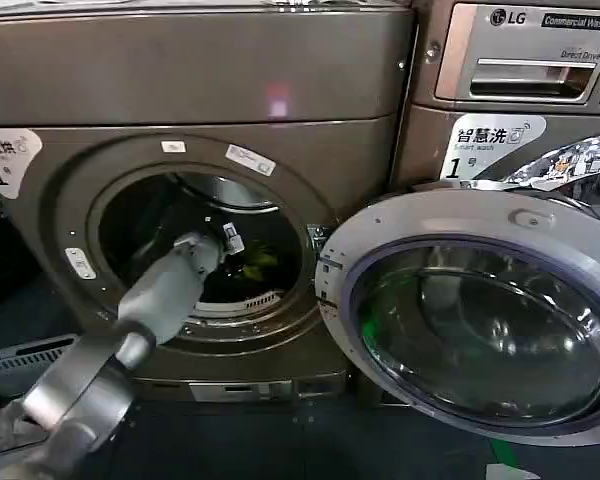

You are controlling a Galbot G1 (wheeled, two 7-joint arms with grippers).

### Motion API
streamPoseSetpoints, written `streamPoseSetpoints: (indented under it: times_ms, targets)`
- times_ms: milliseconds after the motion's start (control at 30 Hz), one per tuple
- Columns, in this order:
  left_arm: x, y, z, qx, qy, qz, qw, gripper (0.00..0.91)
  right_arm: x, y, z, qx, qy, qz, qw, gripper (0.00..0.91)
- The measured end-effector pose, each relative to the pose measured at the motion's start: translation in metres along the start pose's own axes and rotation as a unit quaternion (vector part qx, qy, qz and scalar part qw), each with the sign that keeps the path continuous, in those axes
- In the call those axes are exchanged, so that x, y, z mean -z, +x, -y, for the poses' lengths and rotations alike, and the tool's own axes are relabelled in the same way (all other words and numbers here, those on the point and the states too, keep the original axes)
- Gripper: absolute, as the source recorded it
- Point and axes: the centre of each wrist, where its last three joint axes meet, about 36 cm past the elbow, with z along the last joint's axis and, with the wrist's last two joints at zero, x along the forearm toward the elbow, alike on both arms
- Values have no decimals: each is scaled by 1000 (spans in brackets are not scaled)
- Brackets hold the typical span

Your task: Grasp the clothes from the dryer.

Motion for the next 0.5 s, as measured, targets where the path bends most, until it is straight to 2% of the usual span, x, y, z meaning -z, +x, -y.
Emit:
streamPoseSetpoints:
  times_ms: [267, 500]
  targets:
    - [-2, -2, 23, 59, 81, 56, 993, 0, -1, -1, -3, 3, -2, 2, 1000, 907]
    - [6, -2, 44, 101, 167, 116, 974, 0, -2, -1, -4, 4, -3, 4, 1000, 907]
